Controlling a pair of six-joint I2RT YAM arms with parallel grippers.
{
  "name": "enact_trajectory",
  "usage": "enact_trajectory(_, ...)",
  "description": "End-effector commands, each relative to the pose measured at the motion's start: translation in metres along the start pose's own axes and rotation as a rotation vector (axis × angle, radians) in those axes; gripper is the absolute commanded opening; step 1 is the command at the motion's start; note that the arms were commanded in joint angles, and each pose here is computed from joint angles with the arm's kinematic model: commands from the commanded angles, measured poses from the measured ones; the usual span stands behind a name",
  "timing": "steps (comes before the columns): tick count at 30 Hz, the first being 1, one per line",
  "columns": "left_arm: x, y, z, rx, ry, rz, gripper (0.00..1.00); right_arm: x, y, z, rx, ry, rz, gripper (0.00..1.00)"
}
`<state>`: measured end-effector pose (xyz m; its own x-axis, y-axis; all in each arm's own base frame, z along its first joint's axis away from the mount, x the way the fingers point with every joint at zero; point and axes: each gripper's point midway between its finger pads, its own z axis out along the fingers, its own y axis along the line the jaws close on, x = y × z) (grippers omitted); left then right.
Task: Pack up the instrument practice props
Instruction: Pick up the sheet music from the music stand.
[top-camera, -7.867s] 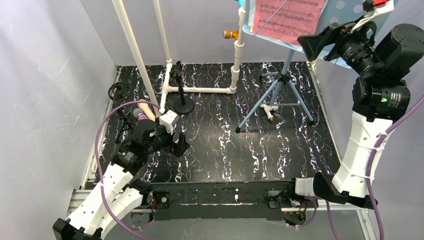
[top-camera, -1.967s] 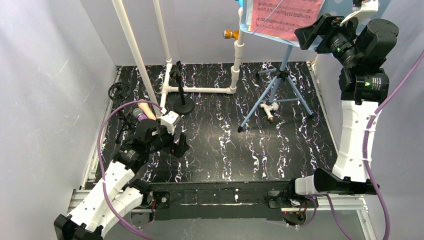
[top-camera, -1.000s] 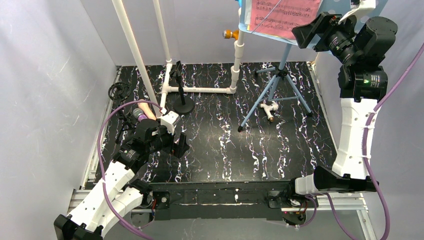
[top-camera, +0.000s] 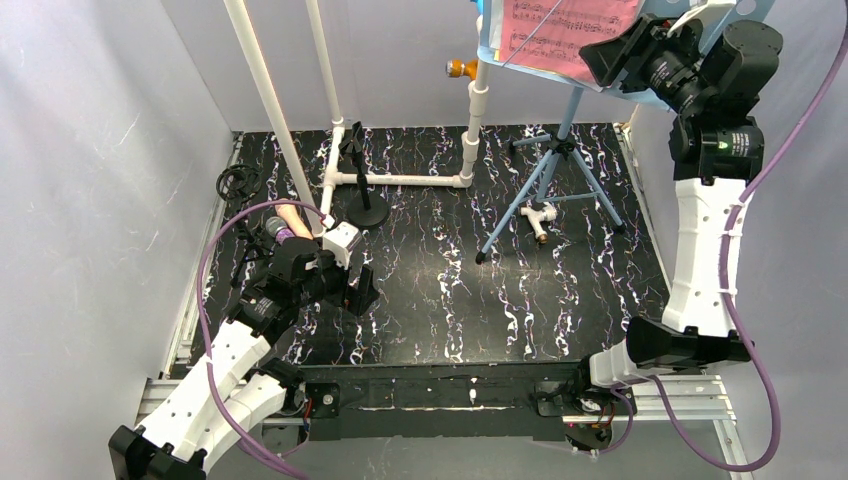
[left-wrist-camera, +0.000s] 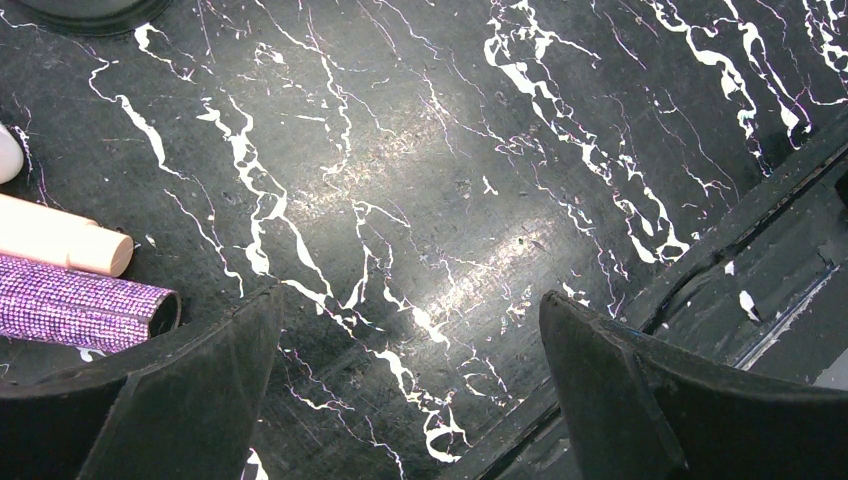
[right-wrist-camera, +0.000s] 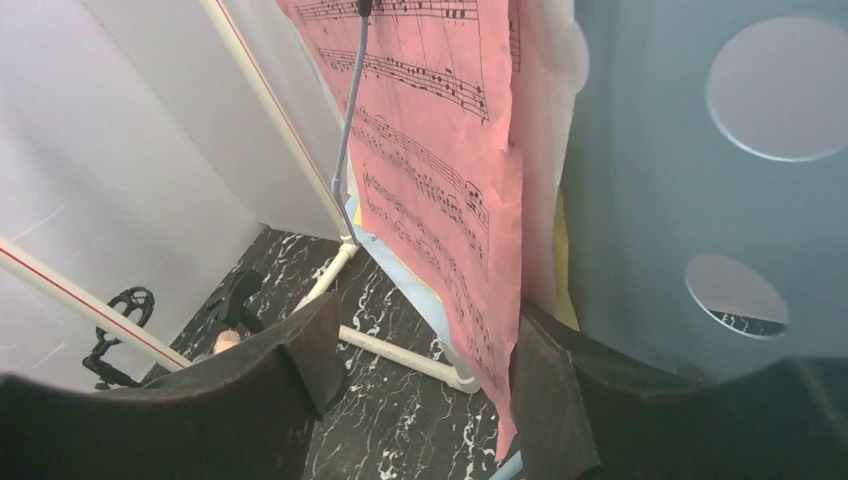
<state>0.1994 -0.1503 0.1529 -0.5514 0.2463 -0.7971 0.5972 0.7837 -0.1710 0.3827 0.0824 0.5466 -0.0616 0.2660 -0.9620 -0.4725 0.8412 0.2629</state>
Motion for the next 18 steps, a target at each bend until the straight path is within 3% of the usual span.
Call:
enact_trajectory(1, -0.004, 0.002, -0.003, -0.009, -0.003, 0.006, 1.00, -0.021, 0.014, 0.004, -0.039, -0.070, -0.059, 0.64)
enact_trajectory(18, -0.002, 0.003, -0.002, -0.012, 0.003, 0.007, 1.00, -0.048, 0.005, 0.025, -0.008, -0.154, -0.153, 0.43)
